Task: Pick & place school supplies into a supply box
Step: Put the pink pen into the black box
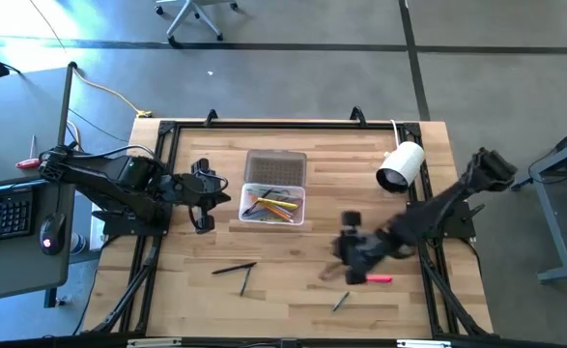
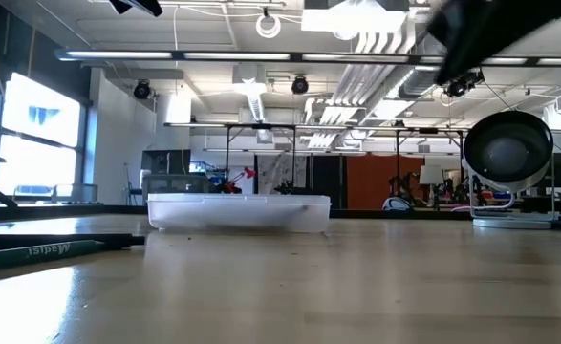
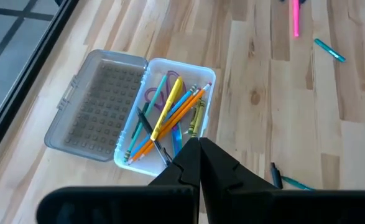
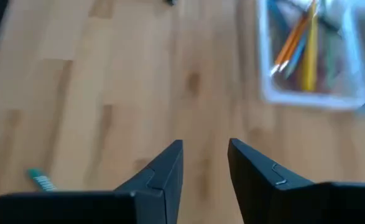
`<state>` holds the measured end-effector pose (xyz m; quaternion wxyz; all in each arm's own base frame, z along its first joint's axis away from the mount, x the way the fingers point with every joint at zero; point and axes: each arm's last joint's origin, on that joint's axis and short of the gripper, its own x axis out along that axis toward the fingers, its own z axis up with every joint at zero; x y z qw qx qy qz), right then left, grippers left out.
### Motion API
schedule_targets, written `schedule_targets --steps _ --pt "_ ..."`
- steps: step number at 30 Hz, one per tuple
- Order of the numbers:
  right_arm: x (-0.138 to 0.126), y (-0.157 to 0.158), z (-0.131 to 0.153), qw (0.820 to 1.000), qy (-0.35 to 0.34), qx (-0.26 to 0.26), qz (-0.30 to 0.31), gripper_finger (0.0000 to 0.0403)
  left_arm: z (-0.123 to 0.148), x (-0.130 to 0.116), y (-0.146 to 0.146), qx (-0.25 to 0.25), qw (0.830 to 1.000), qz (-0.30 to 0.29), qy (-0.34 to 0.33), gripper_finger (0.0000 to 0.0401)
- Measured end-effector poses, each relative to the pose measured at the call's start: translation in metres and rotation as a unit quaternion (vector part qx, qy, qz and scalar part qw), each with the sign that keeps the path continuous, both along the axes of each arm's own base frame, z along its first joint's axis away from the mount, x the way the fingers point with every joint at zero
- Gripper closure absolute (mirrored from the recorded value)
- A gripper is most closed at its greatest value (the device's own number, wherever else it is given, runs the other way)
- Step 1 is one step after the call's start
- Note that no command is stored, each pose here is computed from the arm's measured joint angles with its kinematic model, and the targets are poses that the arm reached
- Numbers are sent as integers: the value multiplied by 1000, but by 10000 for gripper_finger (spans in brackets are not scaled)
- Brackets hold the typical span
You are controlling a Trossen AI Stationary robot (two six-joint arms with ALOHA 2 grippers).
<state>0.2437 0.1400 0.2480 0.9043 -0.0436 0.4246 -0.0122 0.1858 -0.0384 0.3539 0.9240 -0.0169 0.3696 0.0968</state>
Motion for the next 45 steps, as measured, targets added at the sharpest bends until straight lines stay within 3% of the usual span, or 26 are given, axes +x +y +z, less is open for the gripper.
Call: schedule_targets --steps 2,11,15,22,28,35,38,42,45 --pt "-21 9 -17 999 -29 27 -8 297 0 0 0 1 1000 1 0 366" --pt "-89 30 -98 973 -145 158 87 297 2 2 0 -1 1000 2 -12 366" --pt "-106 22 -117 977 -150 128 84 296 4 4 -1 -6 1000 2 -29 366" --pt "-117 20 -132 978 -111 154 87 297 7 7 -2 -13 999 3 -51 366" --pt "-119 26 -151 983 -90 133 89 298 9 8 -2 -16 998 3 -63 366" --pt "-117 26 -182 990 -86 112 1 299 9 8 -1 -6 998 11 -65 366" --pt "-116 27 -192 989 -100 105 -15 317 9 8 -1 -6 998 11 -64 366" --pt "-115 29 -198 990 -127 52 30 381 9 8 -1 -6 998 10 -62 366" --pt "-112 28 -198 990 -129 28 43 385 8 7 -1 -6 998 10 -57 366"
